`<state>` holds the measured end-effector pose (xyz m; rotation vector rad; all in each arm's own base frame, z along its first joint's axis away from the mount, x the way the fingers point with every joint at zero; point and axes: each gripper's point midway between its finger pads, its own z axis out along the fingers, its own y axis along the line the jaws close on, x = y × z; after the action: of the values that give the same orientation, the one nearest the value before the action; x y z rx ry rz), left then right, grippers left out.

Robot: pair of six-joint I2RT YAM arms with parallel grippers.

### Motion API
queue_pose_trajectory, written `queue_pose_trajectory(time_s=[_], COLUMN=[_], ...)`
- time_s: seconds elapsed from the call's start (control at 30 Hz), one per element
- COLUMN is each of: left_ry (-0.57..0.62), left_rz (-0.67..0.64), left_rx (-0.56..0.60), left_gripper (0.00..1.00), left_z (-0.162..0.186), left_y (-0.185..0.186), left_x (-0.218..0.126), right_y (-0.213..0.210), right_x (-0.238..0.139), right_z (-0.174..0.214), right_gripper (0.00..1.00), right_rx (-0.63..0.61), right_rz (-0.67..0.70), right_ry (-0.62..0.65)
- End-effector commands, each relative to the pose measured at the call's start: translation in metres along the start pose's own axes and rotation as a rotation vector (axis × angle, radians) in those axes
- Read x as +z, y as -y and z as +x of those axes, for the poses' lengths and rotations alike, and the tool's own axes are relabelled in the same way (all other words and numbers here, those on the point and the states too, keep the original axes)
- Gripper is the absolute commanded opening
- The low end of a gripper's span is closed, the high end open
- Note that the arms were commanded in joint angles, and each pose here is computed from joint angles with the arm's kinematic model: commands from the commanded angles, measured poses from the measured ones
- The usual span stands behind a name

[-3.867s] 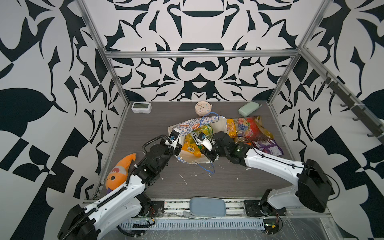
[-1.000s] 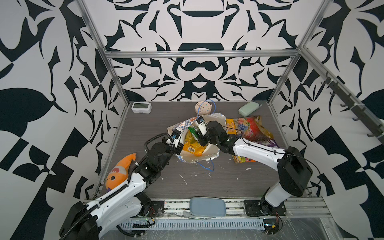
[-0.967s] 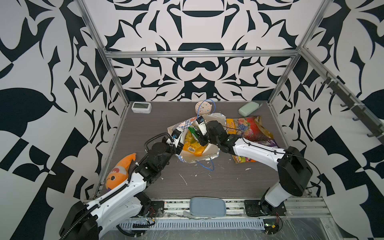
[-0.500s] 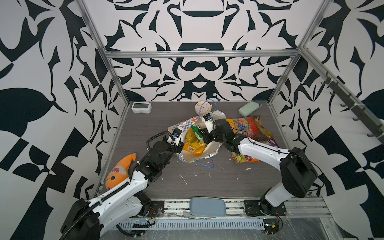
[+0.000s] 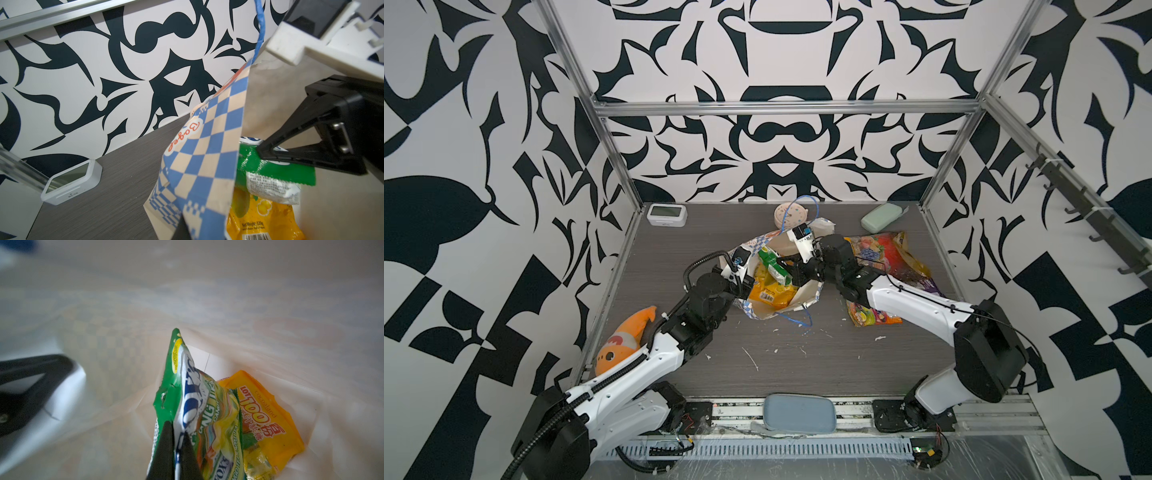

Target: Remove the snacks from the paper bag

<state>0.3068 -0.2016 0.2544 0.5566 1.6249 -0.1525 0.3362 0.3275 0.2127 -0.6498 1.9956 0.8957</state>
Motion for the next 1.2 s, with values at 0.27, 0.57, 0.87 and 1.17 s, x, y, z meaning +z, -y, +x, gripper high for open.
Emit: queue_pose_trajectory(time_s=[0.27, 0.57, 0.87, 1.17], left_ry=[0.015, 0.010, 0.007, 0.028], left_rz=[-0.042, -0.037, 0.031, 0.134], left_rx=[-0.018, -0.008, 0.008, -0.009], left_gripper=[0.00, 0.00, 0.00, 0.00], left_z=[-0.013, -0.011, -0.006, 0.014], left_y=[-0.009, -0.008, 0.003, 0.017], left_x=[0.002, 0.001, -0.004, -0.034], right_y=[-0.015, 0.050, -0.006, -0.049], right_x=[-0.009, 0.024, 0.016, -0.008], right_z=[-0.044, -0.017, 0.001, 0.085], right_gripper=[0.00, 0.00, 0.45, 0.48], right_rx=[-0.034, -0.002, -0.248, -0.406], right_rz=[-0.081, 0.203, -0.001, -0.031], right_ry=[0.107, -0.008, -0.072, -0.146])
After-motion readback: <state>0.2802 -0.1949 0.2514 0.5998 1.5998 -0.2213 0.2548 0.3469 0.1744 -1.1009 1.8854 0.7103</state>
